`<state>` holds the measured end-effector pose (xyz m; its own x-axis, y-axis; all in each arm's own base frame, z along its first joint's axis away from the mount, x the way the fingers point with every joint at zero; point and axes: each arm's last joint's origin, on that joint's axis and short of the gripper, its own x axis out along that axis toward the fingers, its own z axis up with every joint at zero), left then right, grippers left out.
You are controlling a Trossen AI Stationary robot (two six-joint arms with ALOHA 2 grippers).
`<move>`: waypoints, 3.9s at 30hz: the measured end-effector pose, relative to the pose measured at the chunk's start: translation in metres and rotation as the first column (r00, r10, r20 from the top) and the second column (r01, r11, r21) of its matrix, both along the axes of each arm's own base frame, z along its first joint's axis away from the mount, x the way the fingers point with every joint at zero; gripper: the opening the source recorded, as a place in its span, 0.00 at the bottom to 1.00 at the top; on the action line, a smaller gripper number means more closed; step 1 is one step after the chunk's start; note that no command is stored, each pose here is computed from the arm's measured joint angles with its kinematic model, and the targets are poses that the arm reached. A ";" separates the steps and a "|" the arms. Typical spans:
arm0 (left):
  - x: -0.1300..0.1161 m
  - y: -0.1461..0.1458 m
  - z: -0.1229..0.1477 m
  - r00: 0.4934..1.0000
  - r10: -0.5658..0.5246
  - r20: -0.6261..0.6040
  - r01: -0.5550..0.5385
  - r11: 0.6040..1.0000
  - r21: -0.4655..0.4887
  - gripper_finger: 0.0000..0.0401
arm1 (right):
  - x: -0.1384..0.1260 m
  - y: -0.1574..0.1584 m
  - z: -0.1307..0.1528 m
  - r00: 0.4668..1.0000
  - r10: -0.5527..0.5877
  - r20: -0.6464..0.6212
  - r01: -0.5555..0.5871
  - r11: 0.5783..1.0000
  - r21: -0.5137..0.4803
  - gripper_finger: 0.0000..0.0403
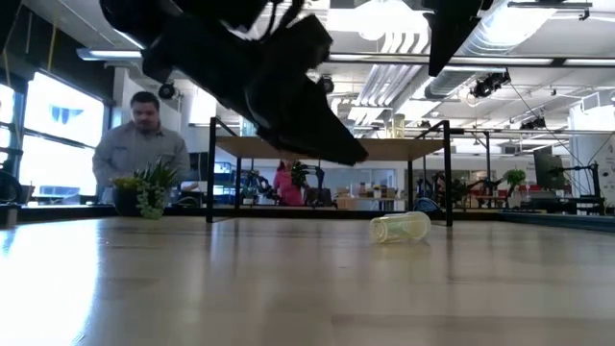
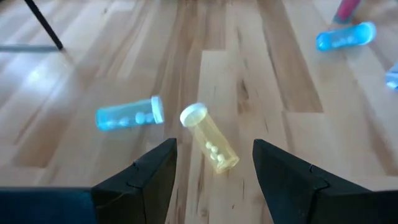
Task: Pick and place medicine bottles onto shelf by color
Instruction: Put the yellow pill bottle on the shelf aligned with the other yellow pill bottle
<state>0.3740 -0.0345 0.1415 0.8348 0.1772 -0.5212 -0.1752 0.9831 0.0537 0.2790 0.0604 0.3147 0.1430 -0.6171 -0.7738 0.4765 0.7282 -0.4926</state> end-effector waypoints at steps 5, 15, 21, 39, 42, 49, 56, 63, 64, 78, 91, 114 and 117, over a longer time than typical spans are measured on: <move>0.013 -0.004 -0.011 1.000 0.003 -0.014 -0.003 1.000 -0.014 0.50 | 0.000 0.000 0.000 1.000 0.000 -0.002 0.000 1.000 -0.001 0.52; 0.033 -0.007 -0.022 1.000 0.022 -0.014 -0.023 0.999 -0.023 0.50 | 0.000 0.000 0.000 1.000 0.000 -0.003 0.000 1.000 -0.001 0.52; 0.037 -0.006 -0.030 0.998 0.053 -0.027 -0.053 0.999 -0.007 0.50 | 0.000 0.000 0.000 1.000 0.000 0.000 0.000 1.000 0.000 0.52; 0.036 0.008 -0.040 0.993 0.084 -0.079 -0.089 0.994 -0.064 0.50 | 0.000 0.000 0.000 1.000 0.001 0.000 -0.001 1.000 0.000 0.52; 0.036 0.008 -0.040 0.994 0.082 -0.078 -0.087 0.994 -0.065 0.50 | 0.000 0.000 0.000 1.000 0.000 0.000 0.000 1.000 0.000 0.52; 0.035 0.011 -0.050 0.989 0.088 -0.115 -0.095 0.994 -0.060 0.50 | 0.000 0.000 0.000 1.000 0.001 -0.001 -0.001 1.000 0.000 0.52; 0.038 0.013 -0.059 0.991 0.089 -0.098 -0.094 0.994 -0.050 0.50 | 0.000 0.000 0.000 1.000 0.001 0.000 -0.001 1.000 0.000 0.52; 0.038 0.013 -0.058 0.992 0.074 -0.104 -0.078 0.996 -0.038 0.46 | 0.000 0.000 0.000 1.000 0.001 0.000 -0.001 1.000 0.000 0.52; 0.038 0.013 -0.058 0.992 0.071 -0.106 -0.075 0.996 -0.038 0.44 | 0.000 0.000 0.000 1.000 0.001 0.000 -0.001 1.000 -0.001 0.52; 0.038 0.021 -0.054 0.992 -0.039 -0.120 0.025 0.993 -0.119 0.19 | -0.013 -0.004 0.017 0.998 0.010 0.060 -0.011 1.000 0.017 0.52; 0.027 0.038 0.018 0.983 -0.157 0.095 0.174 0.963 -0.205 0.20 | -0.045 -0.011 0.060 0.949 0.033 0.313 -0.084 0.985 0.153 0.52; -0.101 0.044 0.043 0.693 -0.161 0.703 0.293 0.954 -0.070 0.21 | -0.001 0.005 0.095 0.658 0.280 0.699 -0.455 0.887 0.074 0.52; -0.106 0.043 0.046 0.650 -0.166 0.742 0.295 0.954 -0.044 0.21 | 0.010 0.006 0.091 0.646 0.340 0.684 -0.482 0.876 0.021 0.52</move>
